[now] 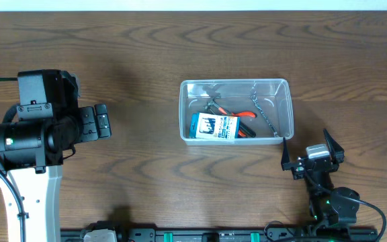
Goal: Pack container
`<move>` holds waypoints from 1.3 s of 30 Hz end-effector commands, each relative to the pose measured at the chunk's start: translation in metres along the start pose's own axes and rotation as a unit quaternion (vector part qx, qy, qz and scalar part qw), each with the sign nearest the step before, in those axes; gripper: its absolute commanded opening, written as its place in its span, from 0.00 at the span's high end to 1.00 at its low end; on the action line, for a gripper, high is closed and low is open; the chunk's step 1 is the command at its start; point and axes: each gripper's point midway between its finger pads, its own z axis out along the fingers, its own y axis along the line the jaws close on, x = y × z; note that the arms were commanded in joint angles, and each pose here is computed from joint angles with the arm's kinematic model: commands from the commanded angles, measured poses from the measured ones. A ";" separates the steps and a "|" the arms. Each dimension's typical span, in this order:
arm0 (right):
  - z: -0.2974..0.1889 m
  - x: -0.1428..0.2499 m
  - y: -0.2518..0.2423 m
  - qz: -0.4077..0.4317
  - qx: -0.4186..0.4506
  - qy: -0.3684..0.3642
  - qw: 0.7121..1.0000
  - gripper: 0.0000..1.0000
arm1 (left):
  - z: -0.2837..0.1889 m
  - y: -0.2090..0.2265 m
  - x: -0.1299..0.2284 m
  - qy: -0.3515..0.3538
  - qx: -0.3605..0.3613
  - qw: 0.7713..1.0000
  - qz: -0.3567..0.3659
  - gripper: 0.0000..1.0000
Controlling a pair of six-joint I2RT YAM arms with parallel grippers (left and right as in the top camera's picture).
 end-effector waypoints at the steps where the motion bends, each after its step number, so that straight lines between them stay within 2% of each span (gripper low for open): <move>1: 0.000 0.000 0.000 0.006 0.000 0.000 1.000 0.01 | 0.001 0.003 0.000 0.002 -0.005 1.000 -0.007 0.02; 24: 0.000 0.000 0.000 0.006 0.000 0.000 1.000 0.01 | -0.002 0.002 0.000 -0.003 -0.004 1.000 -0.006 0.02; 39: 0.000 0.000 0.000 0.006 0.000 0.000 1.000 0.01 | -0.057 0.006 0.030 -0.109 0.005 0.994 -0.010 0.02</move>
